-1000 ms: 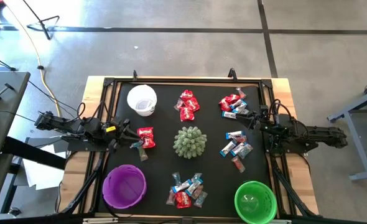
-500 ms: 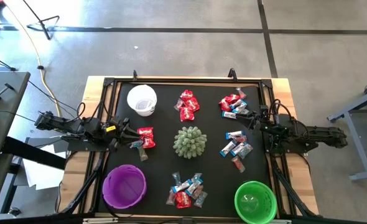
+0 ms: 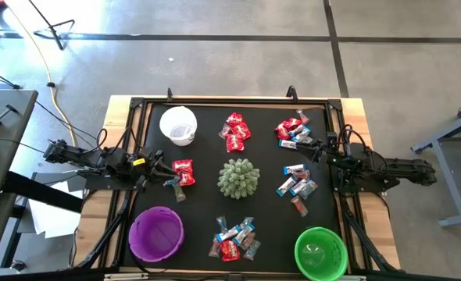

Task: Organize candy in baskets
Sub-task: Put the red candy into the white bucket

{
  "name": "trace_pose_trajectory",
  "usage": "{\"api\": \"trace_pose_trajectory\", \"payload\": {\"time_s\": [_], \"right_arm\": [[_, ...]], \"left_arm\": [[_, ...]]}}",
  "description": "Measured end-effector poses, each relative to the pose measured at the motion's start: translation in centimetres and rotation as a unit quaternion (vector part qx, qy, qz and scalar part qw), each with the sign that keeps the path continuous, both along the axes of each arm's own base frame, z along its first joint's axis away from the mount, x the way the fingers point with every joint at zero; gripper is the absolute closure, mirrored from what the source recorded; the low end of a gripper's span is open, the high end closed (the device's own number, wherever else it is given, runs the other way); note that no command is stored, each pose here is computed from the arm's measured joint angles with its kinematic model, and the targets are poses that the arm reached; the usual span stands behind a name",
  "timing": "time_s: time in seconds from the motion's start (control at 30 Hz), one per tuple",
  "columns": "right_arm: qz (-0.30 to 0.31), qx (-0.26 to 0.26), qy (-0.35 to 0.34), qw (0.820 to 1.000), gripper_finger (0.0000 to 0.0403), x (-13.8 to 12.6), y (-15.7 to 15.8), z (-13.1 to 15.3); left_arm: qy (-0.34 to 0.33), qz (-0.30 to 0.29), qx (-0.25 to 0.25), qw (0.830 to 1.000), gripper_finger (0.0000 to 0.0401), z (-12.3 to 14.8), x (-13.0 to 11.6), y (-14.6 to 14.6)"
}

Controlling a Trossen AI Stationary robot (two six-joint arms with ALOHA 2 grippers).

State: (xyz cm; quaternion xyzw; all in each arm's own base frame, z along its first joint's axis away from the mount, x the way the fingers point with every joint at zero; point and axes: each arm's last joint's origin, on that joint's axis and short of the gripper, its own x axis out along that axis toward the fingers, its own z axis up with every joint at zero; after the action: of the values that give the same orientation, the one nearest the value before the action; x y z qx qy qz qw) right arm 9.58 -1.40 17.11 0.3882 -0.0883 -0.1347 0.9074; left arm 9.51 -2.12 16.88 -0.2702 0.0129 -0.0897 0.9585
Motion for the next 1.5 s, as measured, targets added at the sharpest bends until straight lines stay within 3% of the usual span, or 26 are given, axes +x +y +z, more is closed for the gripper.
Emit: {"api": "trace_pose_trajectory", "payload": {"time_s": [0.47,0.6,0.83,1.2,1.5], "right_arm": [[0.000,0.000,0.000,1.000,0.0240,0.0,0.0,0.0],[0.000,0.000,0.000,1.000,0.0240,0.0,0.0,0.0],[0.000,0.000,0.000,1.000,0.0240,0.0,0.0,0.0],[0.000,0.000,0.000,1.000,0.0240,0.0,0.0,0.0],[0.000,0.000,0.000,1.000,0.0240,0.0,0.0,0.0]], "left_arm": [[-0.054,-0.070,0.077,0.993,0.0314,0.6,-0.2,-0.4],[-0.048,-0.095,0.051,0.993,0.0314,0.6,-0.2,-0.5],[-0.076,-0.110,0.048,0.990,0.0314,1.7,-0.4,-0.6],[0.053,-0.102,0.079,0.990,0.0314,4.1,-2.0,-0.1],[0.072,-0.075,0.100,0.989,0.0314,8.0,-3.3,0.4]]}}
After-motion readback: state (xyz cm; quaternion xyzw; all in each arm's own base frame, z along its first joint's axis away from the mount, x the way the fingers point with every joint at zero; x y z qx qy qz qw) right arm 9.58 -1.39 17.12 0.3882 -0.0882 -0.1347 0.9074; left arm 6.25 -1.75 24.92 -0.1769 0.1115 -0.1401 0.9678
